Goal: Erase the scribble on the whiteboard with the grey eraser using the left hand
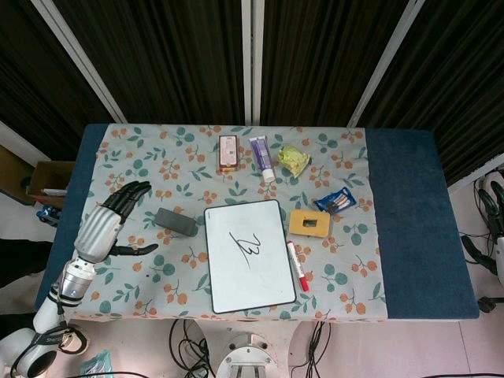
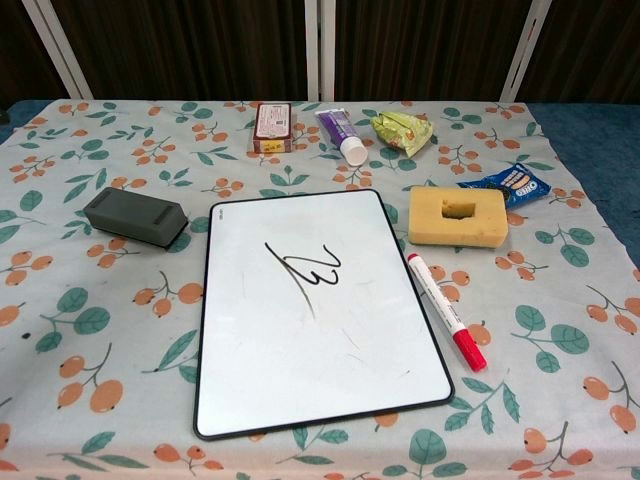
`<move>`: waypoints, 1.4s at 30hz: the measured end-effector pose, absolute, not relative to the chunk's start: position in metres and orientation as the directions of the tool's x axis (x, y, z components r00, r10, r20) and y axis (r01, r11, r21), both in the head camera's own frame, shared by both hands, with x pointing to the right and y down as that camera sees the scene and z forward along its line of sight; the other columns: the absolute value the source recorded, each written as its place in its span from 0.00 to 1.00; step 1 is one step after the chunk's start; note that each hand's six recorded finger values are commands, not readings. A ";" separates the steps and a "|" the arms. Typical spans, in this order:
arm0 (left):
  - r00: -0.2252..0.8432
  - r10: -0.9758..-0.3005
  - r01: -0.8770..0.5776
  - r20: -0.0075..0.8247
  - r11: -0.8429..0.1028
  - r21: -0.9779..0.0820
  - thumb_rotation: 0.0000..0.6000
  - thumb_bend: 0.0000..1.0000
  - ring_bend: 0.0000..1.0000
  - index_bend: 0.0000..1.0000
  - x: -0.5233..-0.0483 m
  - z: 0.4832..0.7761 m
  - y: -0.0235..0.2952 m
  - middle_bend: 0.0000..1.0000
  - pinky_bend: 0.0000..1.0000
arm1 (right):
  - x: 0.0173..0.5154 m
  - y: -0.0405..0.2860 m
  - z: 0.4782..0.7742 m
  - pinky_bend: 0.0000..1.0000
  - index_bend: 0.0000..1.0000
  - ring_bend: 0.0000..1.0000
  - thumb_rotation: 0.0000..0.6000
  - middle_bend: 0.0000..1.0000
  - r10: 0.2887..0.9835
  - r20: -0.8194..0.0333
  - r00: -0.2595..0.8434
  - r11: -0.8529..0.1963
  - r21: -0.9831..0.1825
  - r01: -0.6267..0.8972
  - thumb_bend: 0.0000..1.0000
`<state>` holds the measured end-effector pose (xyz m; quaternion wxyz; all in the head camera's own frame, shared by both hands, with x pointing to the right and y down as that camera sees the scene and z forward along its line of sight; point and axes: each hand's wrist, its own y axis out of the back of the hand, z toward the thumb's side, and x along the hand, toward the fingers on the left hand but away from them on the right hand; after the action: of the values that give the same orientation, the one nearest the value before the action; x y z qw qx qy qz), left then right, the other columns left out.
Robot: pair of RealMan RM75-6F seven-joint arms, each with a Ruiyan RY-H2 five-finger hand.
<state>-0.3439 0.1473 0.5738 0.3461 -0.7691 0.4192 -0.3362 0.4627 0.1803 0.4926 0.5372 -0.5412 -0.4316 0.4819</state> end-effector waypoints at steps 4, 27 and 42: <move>0.429 -0.871 -0.402 0.238 -0.421 -0.813 0.77 0.07 0.08 0.07 -0.344 0.576 0.148 0.08 0.19 | 0.463 0.180 0.493 0.75 0.00 0.65 1.00 0.00 0.986 -0.056 0.160 -0.049 -0.998 -0.046 0.11; 0.528 -0.757 -0.151 0.384 -0.529 -0.835 1.00 0.10 0.08 0.08 -0.312 0.620 0.144 0.08 0.19 | 0.466 0.179 0.490 0.75 0.00 0.65 1.00 0.00 0.986 -0.053 0.158 -0.046 -0.998 -0.047 0.11; 0.556 -0.586 0.239 0.590 -0.567 -0.788 1.00 0.22 0.11 0.20 -0.272 0.710 0.126 0.17 0.19 | 0.474 0.182 0.483 0.75 0.00 0.65 1.00 0.00 0.990 -0.048 0.130 -0.042 -0.998 -0.047 0.11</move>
<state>-0.2719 0.1259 0.7096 0.4508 -0.7580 0.1146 -0.4572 0.4737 0.1818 0.4831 0.5312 -0.5319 -0.4434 0.4881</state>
